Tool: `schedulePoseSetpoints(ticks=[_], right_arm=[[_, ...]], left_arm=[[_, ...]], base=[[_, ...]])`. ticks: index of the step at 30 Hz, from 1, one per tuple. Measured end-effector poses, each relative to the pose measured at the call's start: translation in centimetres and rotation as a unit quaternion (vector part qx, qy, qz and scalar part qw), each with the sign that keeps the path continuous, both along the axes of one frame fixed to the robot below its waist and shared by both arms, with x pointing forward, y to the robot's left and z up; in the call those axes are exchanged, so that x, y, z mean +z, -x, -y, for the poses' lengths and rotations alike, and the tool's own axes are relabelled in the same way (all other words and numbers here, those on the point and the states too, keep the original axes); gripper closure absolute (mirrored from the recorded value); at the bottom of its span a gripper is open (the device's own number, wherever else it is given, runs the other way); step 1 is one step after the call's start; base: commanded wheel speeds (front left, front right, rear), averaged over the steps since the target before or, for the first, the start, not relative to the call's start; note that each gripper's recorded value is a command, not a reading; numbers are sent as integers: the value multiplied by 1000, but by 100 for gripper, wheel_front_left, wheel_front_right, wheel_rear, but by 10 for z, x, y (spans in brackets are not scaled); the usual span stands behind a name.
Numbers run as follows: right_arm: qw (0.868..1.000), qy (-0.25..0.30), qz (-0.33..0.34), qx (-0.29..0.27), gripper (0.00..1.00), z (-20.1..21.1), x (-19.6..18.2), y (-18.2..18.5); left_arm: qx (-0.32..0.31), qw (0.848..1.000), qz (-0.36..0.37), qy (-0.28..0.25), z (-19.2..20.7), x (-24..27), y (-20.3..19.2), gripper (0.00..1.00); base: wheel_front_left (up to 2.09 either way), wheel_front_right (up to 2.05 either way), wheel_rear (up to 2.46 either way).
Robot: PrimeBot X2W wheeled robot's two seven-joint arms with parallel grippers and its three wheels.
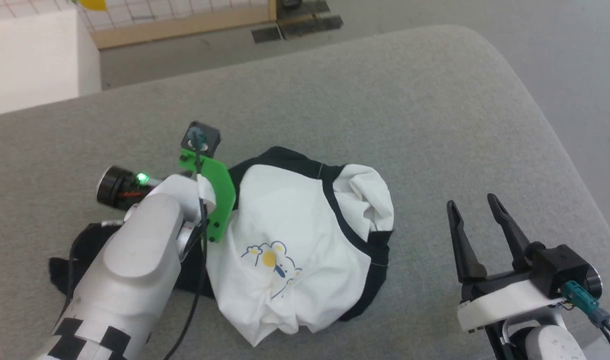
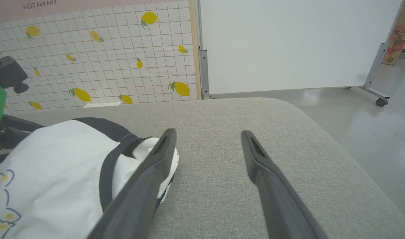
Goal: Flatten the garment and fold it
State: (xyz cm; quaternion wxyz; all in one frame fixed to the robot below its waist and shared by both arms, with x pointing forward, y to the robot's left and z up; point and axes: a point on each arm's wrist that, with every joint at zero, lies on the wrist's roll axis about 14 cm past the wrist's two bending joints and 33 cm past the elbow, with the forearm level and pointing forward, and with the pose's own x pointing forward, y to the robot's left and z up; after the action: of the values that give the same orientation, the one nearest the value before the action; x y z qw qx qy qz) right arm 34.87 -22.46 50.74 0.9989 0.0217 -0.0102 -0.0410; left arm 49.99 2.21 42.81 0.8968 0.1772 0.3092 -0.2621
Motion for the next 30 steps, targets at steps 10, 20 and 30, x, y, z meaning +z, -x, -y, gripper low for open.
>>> schedulePoseSetpoints(ticks=[10,20,30], right_arm=[[999,-2,-28,-32,0,19,-21,2],[999,-3,-9,-30,0,19,-11,4],[1000,-10,10,23,0,-14,2,2]], left_arm=[[0,981,-193,-7,11,-53,13,100],[-3,989,-8,149,24,7,2,100],[186,943,194,197,-108,84,3,100]], base=[[0,0,0],[0,0,0],[0,0,0]])
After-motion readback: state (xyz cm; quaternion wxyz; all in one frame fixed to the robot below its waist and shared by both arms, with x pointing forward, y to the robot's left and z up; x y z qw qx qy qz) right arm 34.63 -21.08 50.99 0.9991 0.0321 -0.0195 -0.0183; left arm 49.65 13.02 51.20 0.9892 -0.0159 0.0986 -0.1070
